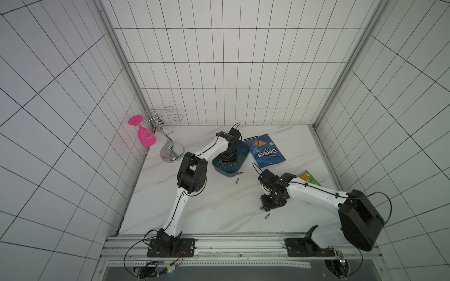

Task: Put the bit on the desktop into the storage box
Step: Place the screwdriver bit in the storage box.

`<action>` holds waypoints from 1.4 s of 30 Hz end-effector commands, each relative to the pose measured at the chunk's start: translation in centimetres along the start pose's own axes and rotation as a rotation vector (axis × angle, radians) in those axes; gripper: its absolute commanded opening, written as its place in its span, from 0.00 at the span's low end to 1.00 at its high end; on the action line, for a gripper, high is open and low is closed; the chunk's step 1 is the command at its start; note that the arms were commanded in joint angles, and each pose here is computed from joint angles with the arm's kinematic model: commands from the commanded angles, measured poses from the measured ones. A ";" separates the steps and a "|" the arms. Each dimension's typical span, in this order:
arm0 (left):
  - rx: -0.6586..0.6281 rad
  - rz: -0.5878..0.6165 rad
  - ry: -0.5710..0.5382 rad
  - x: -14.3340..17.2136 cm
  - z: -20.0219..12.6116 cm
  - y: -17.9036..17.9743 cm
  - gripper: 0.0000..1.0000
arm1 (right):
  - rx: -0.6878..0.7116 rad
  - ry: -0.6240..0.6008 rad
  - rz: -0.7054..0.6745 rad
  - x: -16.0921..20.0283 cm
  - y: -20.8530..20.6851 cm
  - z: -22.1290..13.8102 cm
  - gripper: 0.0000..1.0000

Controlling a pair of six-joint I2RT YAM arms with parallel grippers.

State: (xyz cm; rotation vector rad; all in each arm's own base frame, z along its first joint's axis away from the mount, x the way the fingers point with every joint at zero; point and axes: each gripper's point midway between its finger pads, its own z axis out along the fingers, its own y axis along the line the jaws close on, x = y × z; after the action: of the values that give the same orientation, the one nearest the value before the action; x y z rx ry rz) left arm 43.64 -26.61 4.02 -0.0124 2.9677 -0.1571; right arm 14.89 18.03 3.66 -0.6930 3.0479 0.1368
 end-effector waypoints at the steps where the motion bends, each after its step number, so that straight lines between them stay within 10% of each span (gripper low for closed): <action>1: 0.006 0.009 -0.024 -0.5 -0.7 -0.4 0.38 | 0.046 0.013 0.021 0.7 -0.8 0.3 0.54; 42: 0.045 0.011 -0.142 2.9 -11.3 -0.1 0.43 | 0.097 0.049 0.009 -1.9 -2.1 2.8 0.51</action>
State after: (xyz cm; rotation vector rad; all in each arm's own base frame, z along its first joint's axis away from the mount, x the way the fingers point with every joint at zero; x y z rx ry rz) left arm 39.21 -25.72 13.17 0.0057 2.8574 -0.2058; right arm 17.16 18.06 1.59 -0.6721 3.0664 0.0342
